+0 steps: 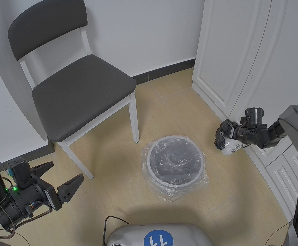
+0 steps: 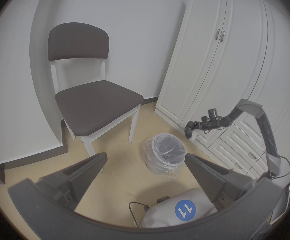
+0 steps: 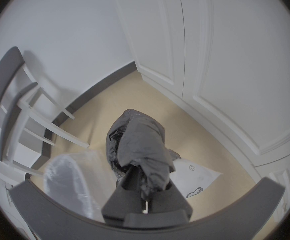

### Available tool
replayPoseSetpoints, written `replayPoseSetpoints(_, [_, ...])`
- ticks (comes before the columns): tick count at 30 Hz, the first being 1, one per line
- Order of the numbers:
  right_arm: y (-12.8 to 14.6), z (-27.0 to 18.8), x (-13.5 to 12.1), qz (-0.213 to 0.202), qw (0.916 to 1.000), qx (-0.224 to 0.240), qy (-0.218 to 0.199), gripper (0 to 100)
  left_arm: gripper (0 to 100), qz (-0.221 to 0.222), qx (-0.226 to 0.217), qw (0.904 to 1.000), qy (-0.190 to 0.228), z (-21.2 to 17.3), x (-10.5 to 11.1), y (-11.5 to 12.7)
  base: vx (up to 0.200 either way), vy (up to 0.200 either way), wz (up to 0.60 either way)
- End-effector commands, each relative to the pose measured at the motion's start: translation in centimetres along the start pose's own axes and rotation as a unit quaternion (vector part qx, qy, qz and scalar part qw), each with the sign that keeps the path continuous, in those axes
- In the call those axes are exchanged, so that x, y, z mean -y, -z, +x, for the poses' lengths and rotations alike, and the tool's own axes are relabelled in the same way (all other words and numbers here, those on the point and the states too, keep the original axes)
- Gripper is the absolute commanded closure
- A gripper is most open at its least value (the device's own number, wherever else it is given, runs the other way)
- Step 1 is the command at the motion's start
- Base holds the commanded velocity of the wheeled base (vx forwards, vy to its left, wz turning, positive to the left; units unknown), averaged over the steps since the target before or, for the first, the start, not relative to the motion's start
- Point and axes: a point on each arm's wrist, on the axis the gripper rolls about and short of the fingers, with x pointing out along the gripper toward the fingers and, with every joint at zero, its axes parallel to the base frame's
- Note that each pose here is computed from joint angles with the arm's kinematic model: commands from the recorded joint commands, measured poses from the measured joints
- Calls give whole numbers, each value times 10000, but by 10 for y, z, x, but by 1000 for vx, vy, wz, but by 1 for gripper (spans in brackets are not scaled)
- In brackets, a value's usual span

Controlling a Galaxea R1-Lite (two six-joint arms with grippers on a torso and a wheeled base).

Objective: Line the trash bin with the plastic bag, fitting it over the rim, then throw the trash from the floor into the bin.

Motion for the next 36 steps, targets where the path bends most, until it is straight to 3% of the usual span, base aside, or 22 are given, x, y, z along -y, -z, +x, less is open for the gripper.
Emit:
replayPoseSetpoints(1, [-43,-68,-25,-111,9985,401,-346,100,0,17,-8,10000,-2,0,0,0,0,0,0])
replayPoseSetpoints(11, [-43,-149,-83,-553,9889,513,-1281,100,0,28,-30,10000,-5,1,0,1,0,0,0])
replayPoseSetpoints(13, [-42,-149,-85,-567,9887,510,-1294,100,0,30,-39,10000,1,1,0,1,0,0,0])
replayPoseSetpoints(19, [-15,-141,-131,-764,9801,164,-1825,100,0,14,58,10000,18,0,0,-1,0,0,0])
replayPoseSetpoints(22, [-12,-137,-135,-767,9794,124,-1864,100,0,10,88,10000,23,0,1,-2,0,0,0])
replayPoseSetpoints(23, [-5,-129,-155,-600,9785,163,-1966,100,0,11,126,9999,29,2,1,-1,0,0,0])
replayPoseSetpoints(25, [-1,-129,-160,-512,9792,187,-1952,100,0,13,125,9999,37,2,1,-1,0,0,0])
replayPoseSetpoints(26, [8,-130,-167,-234,9816,251,-1880,100,0,38,98,9999,62,1,1,1,0,0,0])
replayPoseSetpoints(31, [33,-121,-175,206,9756,491,-2130,100,0,167,69,9998,56,1,1,3,0,0,0])
replayPoseSetpoints(36, [62,-95,-172,277,9704,744,-2283,100,0,180,84,9998,59,0,1,2,0,0,0])
